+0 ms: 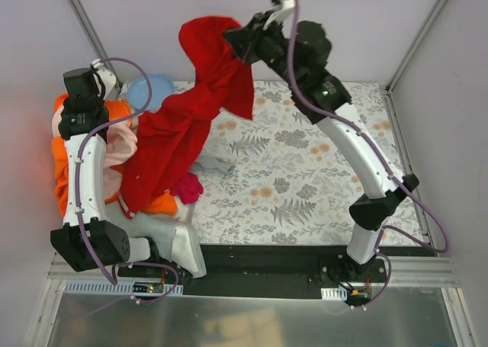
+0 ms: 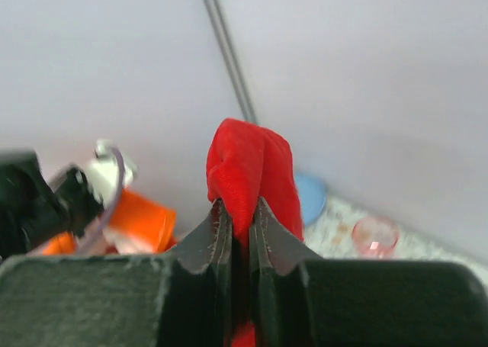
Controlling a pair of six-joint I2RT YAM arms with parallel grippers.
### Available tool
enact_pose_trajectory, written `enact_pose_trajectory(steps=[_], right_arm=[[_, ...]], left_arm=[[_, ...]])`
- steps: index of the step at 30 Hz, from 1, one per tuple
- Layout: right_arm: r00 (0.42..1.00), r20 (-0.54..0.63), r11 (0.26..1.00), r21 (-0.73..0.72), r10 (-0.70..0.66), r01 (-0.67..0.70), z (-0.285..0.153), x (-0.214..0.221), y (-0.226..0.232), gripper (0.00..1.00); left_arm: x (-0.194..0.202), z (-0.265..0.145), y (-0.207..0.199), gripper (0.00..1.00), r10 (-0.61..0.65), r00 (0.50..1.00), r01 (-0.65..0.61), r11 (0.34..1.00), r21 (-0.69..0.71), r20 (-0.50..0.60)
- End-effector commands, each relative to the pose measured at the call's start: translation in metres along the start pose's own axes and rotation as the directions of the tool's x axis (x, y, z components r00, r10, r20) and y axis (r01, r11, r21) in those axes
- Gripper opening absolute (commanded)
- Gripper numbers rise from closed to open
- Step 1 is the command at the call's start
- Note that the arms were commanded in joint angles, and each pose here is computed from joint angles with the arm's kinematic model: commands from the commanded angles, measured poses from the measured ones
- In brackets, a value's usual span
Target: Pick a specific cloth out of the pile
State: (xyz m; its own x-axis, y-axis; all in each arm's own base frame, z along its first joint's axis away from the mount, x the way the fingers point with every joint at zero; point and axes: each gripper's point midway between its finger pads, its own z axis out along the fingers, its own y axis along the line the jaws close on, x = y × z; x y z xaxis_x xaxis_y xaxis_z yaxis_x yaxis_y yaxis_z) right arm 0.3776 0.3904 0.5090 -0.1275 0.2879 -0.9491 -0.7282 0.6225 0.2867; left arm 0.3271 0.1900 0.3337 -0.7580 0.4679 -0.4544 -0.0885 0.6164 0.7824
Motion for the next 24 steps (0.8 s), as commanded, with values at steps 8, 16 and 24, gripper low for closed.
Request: enact_pose_trajectory(steps=[8, 16, 24], right_arm=[[0.814, 0.561, 0.987, 0.045, -0.152, 0.153, -0.132, -0.235, 0.043, 0.00], [0.902, 0.422, 0.991, -0.057, -0.086, 0.121, -0.094, -0.186, 0.046, 0.00], [0.876, 0.395, 0.957, 0.194, -0.278, 0.216, -0.103, -0.195, -0.007, 0.00]], left_arm=[[0.000, 0.001, 0.015, 0.00, -0.004, 1.000, 0.004, 0.998, -0.057, -0.005], [-0.002, 0.002, 0.014, 0.00, -0.001, 1.000, 0.001, 0.999, -0.051, -0.002], [0.007, 0.006, -0.001, 0.00, 0.028, 0.999, -0.028, 1.000, -0.013, -0.016]])
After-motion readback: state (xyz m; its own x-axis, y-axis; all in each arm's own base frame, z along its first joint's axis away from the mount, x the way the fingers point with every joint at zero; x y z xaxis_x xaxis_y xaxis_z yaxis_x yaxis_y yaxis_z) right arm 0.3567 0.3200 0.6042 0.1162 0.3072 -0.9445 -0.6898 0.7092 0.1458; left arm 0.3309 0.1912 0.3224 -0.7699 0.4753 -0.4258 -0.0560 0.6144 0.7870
